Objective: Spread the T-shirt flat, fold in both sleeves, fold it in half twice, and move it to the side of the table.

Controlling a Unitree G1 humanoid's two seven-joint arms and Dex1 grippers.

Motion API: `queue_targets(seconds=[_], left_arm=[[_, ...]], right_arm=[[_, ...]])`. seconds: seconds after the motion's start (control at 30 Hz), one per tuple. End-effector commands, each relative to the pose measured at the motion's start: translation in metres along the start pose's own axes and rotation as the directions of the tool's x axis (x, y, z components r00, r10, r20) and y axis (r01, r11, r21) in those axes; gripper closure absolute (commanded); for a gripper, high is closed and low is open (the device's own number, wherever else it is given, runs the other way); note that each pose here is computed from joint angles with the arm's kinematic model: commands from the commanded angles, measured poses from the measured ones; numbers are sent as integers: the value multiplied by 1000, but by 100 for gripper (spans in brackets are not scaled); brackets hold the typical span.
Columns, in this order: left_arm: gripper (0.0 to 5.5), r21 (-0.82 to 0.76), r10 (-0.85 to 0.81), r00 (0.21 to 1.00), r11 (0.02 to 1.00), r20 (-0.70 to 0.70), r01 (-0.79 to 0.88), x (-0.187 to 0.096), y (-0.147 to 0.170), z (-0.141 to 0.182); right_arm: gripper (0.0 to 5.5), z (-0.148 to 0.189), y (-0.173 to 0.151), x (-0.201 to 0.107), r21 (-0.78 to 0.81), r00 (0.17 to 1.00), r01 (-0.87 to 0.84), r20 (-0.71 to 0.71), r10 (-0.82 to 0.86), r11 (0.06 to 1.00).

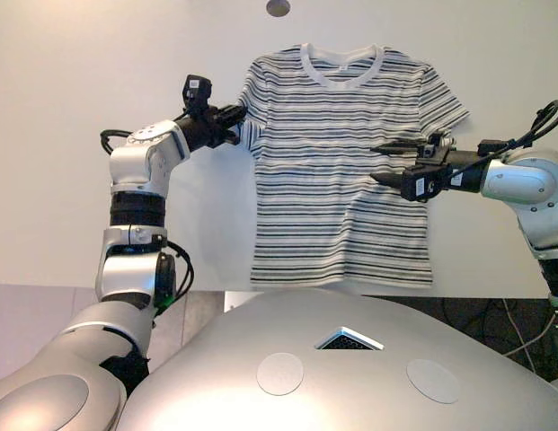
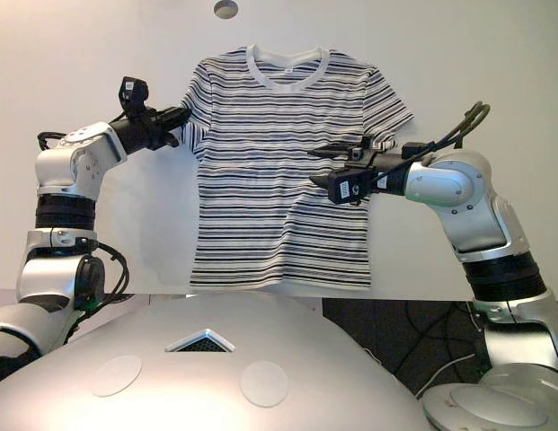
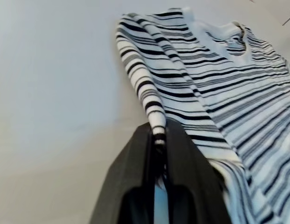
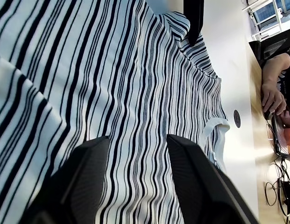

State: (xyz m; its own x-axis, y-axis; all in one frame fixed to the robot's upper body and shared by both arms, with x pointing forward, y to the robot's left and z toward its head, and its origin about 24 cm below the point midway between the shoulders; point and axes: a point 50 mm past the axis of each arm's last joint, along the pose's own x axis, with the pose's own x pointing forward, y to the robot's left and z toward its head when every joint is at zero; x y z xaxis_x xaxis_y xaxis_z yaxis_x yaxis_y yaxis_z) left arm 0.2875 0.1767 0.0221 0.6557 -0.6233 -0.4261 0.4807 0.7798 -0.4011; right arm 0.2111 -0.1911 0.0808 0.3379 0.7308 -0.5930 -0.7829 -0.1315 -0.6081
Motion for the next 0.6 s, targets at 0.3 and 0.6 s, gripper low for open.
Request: queue_targets(seconds=[0.3, 0.6], left_arm=[[550, 83, -48, 997, 996, 53, 43, 6, -33, 15], [550, 87, -73, 995, 994, 70, 67, 14, -51, 21]], right_arm=[[319, -4, 3, 11, 0, 1000, -13, 0, 13, 1000], [319, -4, 6, 20, 13, 999, -32, 16, 31, 999]])
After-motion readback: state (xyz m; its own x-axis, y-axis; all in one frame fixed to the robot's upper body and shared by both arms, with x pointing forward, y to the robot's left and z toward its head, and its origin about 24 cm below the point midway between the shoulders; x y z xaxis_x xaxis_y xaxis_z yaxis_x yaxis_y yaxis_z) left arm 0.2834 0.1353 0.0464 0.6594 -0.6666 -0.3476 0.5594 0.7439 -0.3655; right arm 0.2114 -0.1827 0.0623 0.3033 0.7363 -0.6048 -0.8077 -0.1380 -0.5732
